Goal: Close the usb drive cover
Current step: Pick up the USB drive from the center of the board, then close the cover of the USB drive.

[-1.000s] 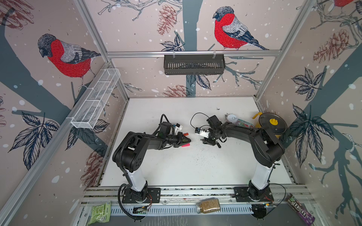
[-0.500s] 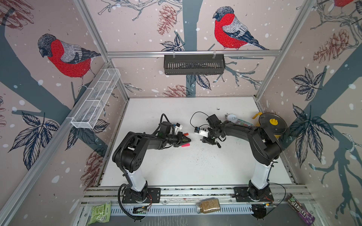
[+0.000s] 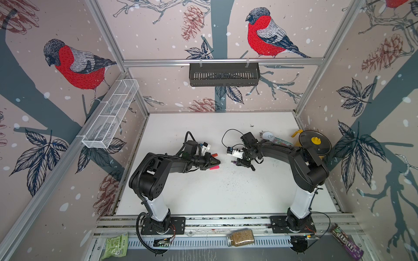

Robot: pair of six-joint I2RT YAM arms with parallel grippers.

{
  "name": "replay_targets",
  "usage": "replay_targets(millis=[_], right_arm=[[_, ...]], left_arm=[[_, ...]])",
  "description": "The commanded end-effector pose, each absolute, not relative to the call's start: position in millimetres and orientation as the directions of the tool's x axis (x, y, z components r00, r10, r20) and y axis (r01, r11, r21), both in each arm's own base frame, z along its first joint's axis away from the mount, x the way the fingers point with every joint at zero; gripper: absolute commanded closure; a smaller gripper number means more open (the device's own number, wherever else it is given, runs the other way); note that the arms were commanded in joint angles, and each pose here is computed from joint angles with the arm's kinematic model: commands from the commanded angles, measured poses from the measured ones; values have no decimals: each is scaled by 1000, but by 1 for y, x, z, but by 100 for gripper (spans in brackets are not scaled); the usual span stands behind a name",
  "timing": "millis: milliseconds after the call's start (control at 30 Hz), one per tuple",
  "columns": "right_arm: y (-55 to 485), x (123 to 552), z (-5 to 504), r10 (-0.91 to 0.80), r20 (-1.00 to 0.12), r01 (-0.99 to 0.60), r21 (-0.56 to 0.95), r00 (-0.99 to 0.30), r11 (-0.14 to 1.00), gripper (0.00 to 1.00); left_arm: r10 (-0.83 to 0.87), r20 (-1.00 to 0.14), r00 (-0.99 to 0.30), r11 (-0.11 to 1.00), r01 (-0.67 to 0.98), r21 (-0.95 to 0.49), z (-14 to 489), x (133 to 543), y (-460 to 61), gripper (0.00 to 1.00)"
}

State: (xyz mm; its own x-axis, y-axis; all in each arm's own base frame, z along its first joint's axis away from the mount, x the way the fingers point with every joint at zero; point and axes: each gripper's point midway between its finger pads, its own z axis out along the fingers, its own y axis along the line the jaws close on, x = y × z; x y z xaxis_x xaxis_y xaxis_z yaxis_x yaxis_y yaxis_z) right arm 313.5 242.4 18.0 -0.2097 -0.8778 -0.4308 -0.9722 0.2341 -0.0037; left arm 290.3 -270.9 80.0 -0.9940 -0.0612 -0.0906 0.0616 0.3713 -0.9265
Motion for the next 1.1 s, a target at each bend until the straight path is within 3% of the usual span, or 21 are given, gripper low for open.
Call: replay_targets(millis=[0,200,433,500,800,1067], right_arm=[[229,300,3,-910,-350,-974,38,-223,225,69],[230,297,0,-910,-347,-974,67,-226,216,73],[232,295,1,-909,-351,-975,72,-224,212,84],[235,298,11,-900,-382,-977,51,-212,208,88],[289,281,74,-800,-599,-990,-96,-29,107,88],[307,278,81,-767,-642,-984,-135,-2,116,89]], left_arm=[[-43,-105,-994,355,83,-931,85,288,-272,95],[-40,-105,-994,354,84,-932,86,287,-272,95],[-39,-107,-993,356,86,-931,86,287,-272,95],[-37,-109,-993,355,89,-931,87,286,-271,95],[-17,-112,-994,331,100,-938,89,283,-273,96],[-18,-116,-993,322,104,-941,94,282,-273,95]])
